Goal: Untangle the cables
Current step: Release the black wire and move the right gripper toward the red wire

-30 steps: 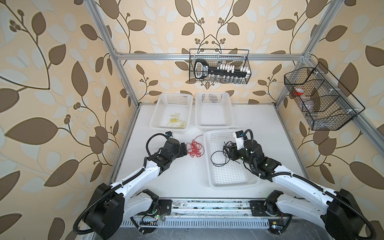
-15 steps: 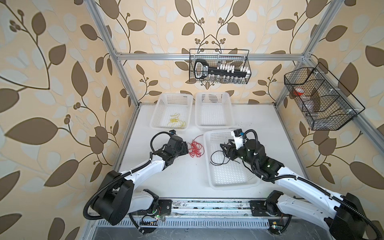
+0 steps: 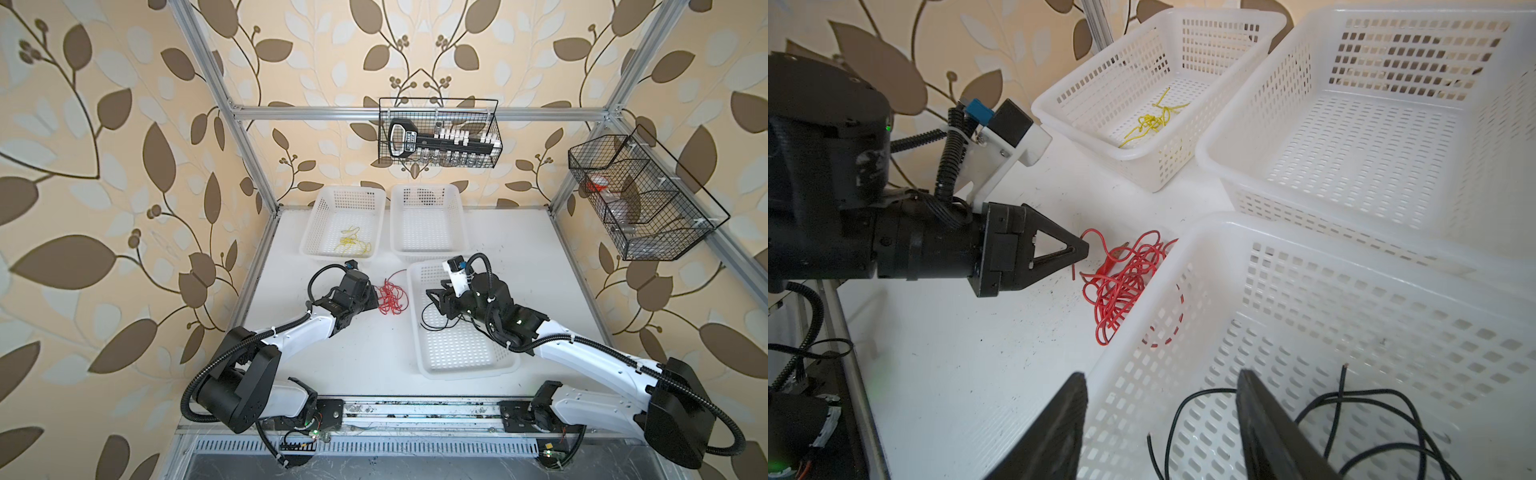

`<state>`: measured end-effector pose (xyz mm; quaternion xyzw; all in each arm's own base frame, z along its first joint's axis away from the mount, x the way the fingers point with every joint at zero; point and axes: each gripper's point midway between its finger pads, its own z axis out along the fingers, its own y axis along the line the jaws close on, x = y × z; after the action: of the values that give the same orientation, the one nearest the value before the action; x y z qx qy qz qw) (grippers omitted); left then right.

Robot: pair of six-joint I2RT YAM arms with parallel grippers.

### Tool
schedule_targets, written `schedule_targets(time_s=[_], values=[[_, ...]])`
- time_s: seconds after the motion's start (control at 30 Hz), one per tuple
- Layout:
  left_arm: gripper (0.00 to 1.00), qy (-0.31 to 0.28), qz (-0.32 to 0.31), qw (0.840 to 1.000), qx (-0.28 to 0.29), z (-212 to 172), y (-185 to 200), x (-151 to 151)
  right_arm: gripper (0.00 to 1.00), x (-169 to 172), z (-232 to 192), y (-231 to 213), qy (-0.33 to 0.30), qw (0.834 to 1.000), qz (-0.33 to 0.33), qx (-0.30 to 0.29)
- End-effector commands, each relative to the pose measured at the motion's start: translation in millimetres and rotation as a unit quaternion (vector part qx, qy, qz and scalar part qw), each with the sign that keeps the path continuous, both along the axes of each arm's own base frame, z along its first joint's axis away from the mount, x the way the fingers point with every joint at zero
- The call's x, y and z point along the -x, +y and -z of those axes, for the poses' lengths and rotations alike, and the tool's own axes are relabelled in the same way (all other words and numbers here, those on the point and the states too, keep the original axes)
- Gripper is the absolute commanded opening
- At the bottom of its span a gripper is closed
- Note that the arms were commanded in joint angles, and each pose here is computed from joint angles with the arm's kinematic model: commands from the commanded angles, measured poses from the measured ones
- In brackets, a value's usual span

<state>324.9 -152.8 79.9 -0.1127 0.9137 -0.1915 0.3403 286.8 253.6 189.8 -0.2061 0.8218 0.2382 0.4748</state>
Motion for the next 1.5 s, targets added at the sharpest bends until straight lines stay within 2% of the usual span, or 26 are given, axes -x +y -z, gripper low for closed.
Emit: schedule_targets(time_s=[0.0, 0.07, 0.27, 0.67, 0.9, 1.17, 1.33, 1.47], values=[[0.04, -0.032, -0.001, 0.999, 0.016, -23, -7, -8, 0.57, -1, -10, 9, 0.001, 1.0, -0.01, -0.01], [0.0, -0.036, -0.006, 0.999, 0.013, -26, -4, -7, 0.57, -2, -8, 10, 0.004, 1.0, -0.011, -0.008], [0.0, -0.055, -0.016, 0.998, 0.011, -43, 7, 2, 0.57, -3, -5, 17, 0.013, 1.0, -0.019, -0.006], [0.0, -0.125, -0.012, 0.991, 0.041, -96, 19, 25, 0.55, -11, 1, 40, 0.031, 0.998, -0.048, -0.013], [0.0, -0.145, 0.023, 0.987, 0.064, -112, 9, 33, 0.55, -14, -9, 74, 0.031, 0.994, -0.094, -0.037], [0.0, -0.166, 0.062, 0.981, 0.081, -122, 0, 42, 0.53, -24, -3, 106, 0.041, 0.991, -0.119, -0.036], [0.0, -0.17, 0.063, 0.98, 0.083, -122, 1, 45, 0.49, -31, 7, 120, 0.061, 0.99, -0.127, -0.032], [0.0, -0.173, 0.062, 0.979, 0.086, -124, 2, 46, 0.4, -31, 17, 131, 0.076, 0.987, -0.138, -0.028]])
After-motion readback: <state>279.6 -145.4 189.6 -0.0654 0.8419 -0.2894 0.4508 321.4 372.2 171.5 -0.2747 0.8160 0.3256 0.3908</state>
